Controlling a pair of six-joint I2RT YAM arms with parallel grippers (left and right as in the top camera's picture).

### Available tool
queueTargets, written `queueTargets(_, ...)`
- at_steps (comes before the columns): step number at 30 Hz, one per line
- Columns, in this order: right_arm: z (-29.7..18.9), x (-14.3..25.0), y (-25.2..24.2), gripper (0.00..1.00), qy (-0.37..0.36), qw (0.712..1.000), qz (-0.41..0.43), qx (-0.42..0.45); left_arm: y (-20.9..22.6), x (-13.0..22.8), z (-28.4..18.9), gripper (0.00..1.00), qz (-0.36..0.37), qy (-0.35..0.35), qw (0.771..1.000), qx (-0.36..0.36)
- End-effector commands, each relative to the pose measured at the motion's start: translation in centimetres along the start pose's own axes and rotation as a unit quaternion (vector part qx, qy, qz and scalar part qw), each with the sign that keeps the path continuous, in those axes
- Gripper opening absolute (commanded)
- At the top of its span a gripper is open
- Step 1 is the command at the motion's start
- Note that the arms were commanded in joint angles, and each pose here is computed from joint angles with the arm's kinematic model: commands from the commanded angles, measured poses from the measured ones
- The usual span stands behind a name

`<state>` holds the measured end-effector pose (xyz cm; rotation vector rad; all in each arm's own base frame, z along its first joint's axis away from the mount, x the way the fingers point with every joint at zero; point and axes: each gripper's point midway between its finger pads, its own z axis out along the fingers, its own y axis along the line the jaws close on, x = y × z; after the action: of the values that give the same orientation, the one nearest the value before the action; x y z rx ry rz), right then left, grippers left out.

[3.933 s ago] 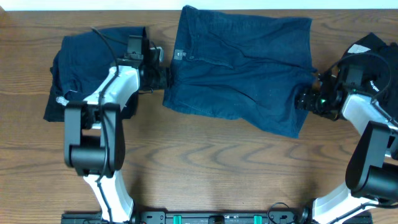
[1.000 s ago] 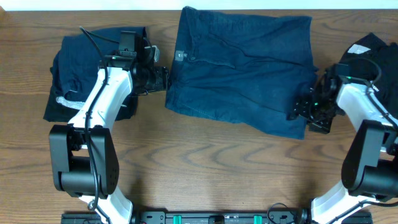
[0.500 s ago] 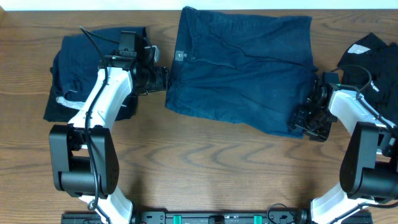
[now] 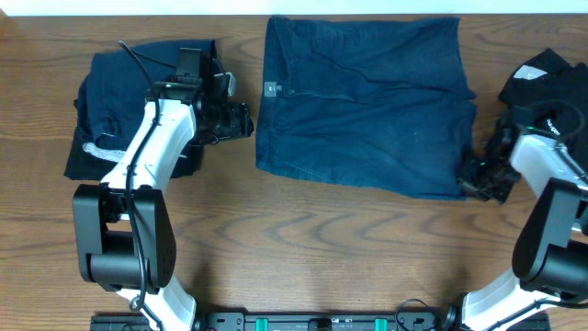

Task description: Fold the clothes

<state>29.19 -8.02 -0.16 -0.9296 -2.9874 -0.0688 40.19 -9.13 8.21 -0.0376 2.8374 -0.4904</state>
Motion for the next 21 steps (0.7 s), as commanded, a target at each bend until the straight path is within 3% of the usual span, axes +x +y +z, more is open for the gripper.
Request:
queueTargets(1, -0.8, -2.5, -1.4, 0.10, -0.033, 0.999, 0.018, 0.006, -0.3, 0.6, 0.6, 0.66, 0.002, 0.011, 1.000, -0.002)
queueTargets(6, -1.2, -4.3, -1.7, 0.26, -0.062, 0.998, 0.014, -0.017, -0.8, 0.6, 0.7, 0.67, 0.009, 0.009, 1.000, 0.000)
queueTargets(8, -1.5, -3.9, -0.8, 0.43, -0.046, 0.998, 0.013, -0.045, -0.8, 0.5, 0.7, 0.66, 0.009, 0.008, 1.000, 0.000)
queueTargets(11, -2.6, -2.7, 0.7, 0.57, -0.011, 0.996, 0.012, -0.085, -0.7, 0.5, 0.7, 0.66, 0.007, 0.008, 1.000, -0.001)
queueTargets(14, -3.6, -1.1, 1.9, 0.66, 0.026, 0.994, 0.011, -0.105, -0.7, 0.5, 0.7, 0.66, 0.007, 0.009, 1.000, -0.001)
queueTargets(21, -2.8, 1.1, 2.4, 0.70, 0.052, 0.996, -0.004, -0.069, -0.7, 0.5, 0.7, 0.67, 0.008, 0.008, 1.000, -0.001)
